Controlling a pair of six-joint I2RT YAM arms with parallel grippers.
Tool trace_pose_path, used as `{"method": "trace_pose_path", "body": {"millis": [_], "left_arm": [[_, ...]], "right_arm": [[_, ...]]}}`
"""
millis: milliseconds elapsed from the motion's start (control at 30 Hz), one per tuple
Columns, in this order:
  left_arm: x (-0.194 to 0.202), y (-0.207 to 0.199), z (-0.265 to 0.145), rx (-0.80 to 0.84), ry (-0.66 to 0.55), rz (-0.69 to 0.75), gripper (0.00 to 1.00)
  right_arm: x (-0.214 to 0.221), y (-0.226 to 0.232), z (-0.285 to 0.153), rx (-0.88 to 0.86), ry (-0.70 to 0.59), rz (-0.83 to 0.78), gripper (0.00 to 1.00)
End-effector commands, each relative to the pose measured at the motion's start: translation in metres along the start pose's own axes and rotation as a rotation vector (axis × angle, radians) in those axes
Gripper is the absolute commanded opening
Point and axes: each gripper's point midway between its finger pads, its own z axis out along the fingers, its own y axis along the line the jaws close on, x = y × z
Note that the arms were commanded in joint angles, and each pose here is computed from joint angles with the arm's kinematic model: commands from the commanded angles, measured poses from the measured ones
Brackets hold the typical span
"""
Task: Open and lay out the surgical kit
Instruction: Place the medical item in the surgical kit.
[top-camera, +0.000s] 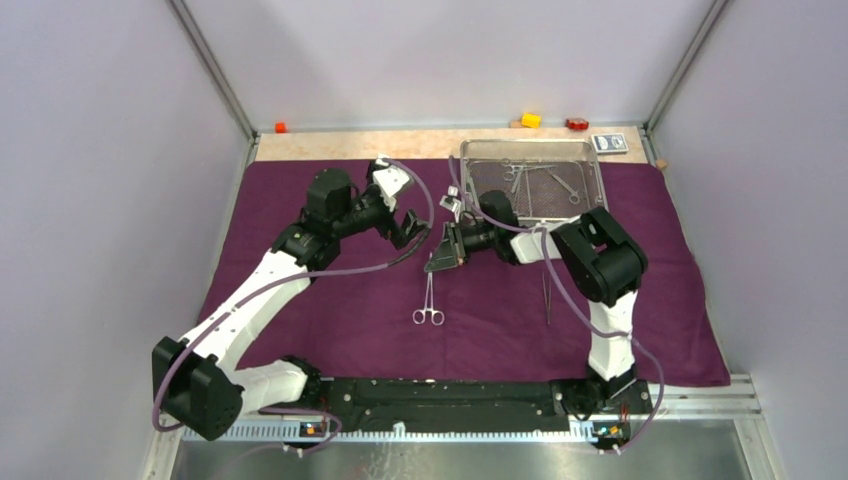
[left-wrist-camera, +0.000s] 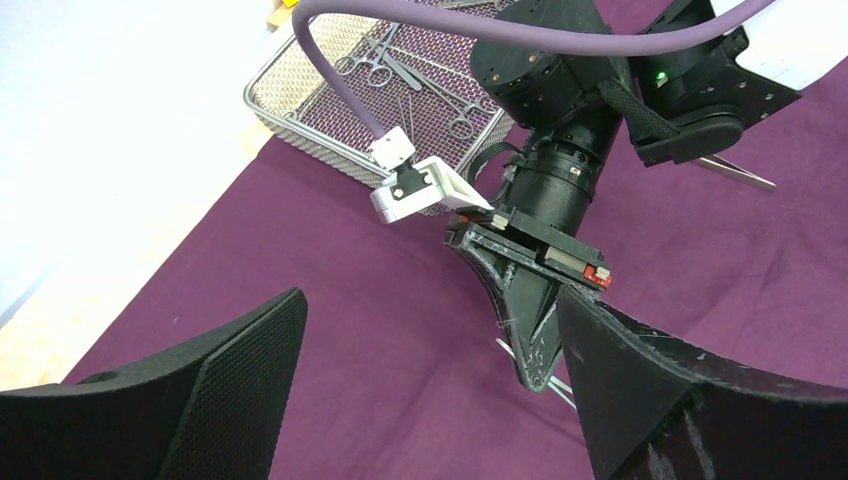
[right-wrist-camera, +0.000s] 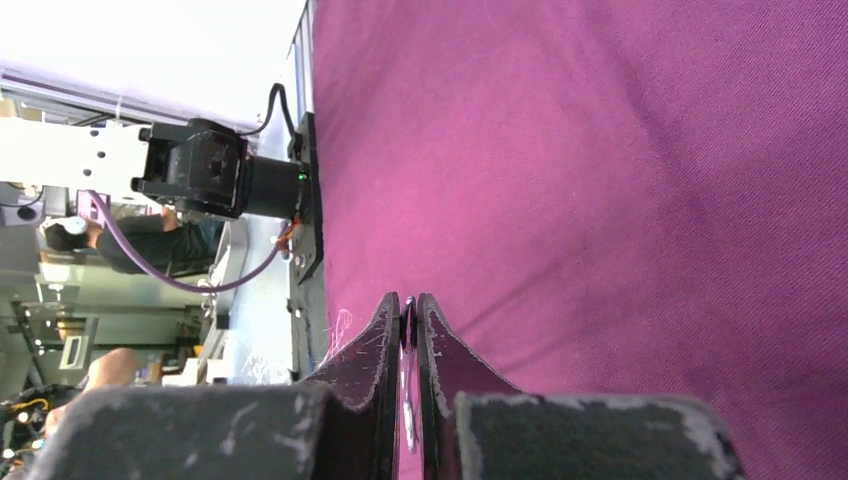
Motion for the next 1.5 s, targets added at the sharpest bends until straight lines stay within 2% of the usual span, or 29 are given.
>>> {"method": "trace_pose_path", "body": {"millis": [0,300,733,1000,1267,1467], "left_arm": [[-0.015,0.000,-0.004,0.005,-0.049,0.015,0.99],[-0.018,-0.004,-0.003,0.031,-0.057,0.010,0.99],[-0.020,-0.009,-0.005,0.047,-0.066,0.002,0.99],[-0.020,-0.012,-0.007,0.059,-0.072,0.004,0.99],[-0.021,-0.012,-0.007,0.062,-0.075,0.004,0.99],[-0.020,-0.013,-0.006,0.068,-0.074,0.001,0.99]], "right_arm": [[-0.022,0.020,0.006,-0.077,-0.035,-0.079,0.00],[-0.020,0.006,0.001,-0.007,0.019,-0.119,0.00],[-0.009,-0.016,-0.002,0.018,0.018,-0.051,0.00],[-0.010,-0.026,-0.005,0.051,0.023,-0.047,0.22],[-0.009,-0.037,-0.008,0.117,0.035,-0.059,0.32],[-0.011,-0.044,-0.010,0.175,0.044,-0.071,0.36]]}}
